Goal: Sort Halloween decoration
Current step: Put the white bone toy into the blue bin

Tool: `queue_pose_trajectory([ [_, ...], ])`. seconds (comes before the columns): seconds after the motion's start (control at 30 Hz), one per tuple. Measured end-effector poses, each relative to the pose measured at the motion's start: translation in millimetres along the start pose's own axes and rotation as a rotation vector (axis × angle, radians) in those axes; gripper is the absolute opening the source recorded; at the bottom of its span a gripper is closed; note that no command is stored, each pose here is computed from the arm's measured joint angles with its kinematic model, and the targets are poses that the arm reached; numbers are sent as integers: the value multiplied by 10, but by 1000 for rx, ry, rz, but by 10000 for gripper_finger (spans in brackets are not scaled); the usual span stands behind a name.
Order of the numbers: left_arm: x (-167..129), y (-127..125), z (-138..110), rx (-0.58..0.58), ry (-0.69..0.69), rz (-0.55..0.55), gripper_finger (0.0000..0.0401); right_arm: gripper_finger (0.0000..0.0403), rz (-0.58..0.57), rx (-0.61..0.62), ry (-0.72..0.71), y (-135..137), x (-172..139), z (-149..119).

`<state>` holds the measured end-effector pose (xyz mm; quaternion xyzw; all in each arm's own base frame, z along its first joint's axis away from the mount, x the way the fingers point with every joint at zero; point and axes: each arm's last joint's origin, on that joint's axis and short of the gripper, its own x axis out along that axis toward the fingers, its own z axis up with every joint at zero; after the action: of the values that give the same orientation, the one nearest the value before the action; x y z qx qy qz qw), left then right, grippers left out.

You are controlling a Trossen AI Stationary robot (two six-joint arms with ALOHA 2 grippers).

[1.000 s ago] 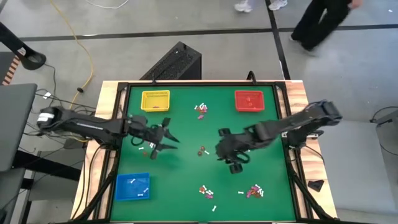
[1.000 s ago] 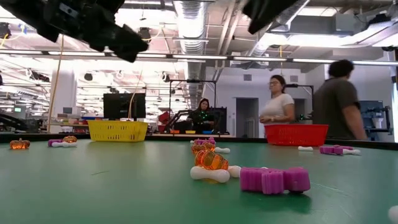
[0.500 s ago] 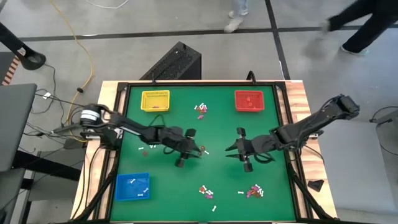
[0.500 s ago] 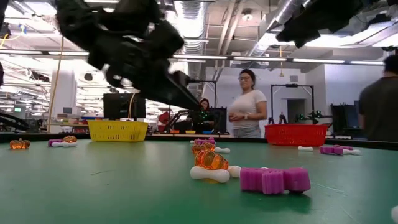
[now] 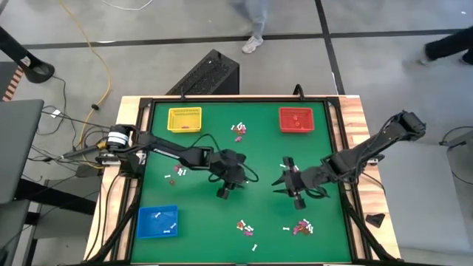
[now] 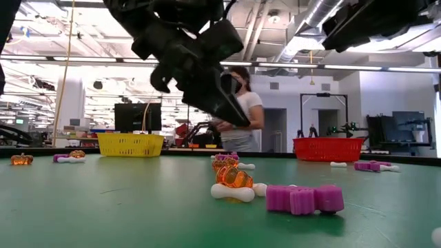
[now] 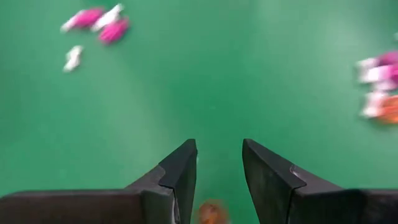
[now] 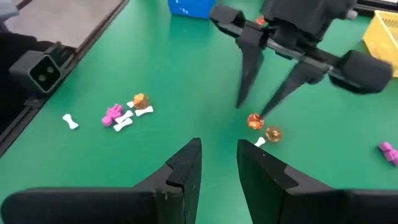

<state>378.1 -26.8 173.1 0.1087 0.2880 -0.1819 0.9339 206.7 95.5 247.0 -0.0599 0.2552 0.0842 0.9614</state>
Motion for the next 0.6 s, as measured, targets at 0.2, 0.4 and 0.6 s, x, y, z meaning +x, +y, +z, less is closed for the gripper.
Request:
queue_pose_trajectory([
  [0.2, 36, -235, 118, 74, -101, -179, 119, 133, 3, -6, -12, 7, -2, 11],
  [0.4, 139, -536, 183, 103, -137, -233, 119, 133, -28, 7, -35, -30, 6, 36],
  [0.6, 343, -761, 248, 57, -161, -331, 119, 133, -27, 37, -84, -21, 1, 86],
])
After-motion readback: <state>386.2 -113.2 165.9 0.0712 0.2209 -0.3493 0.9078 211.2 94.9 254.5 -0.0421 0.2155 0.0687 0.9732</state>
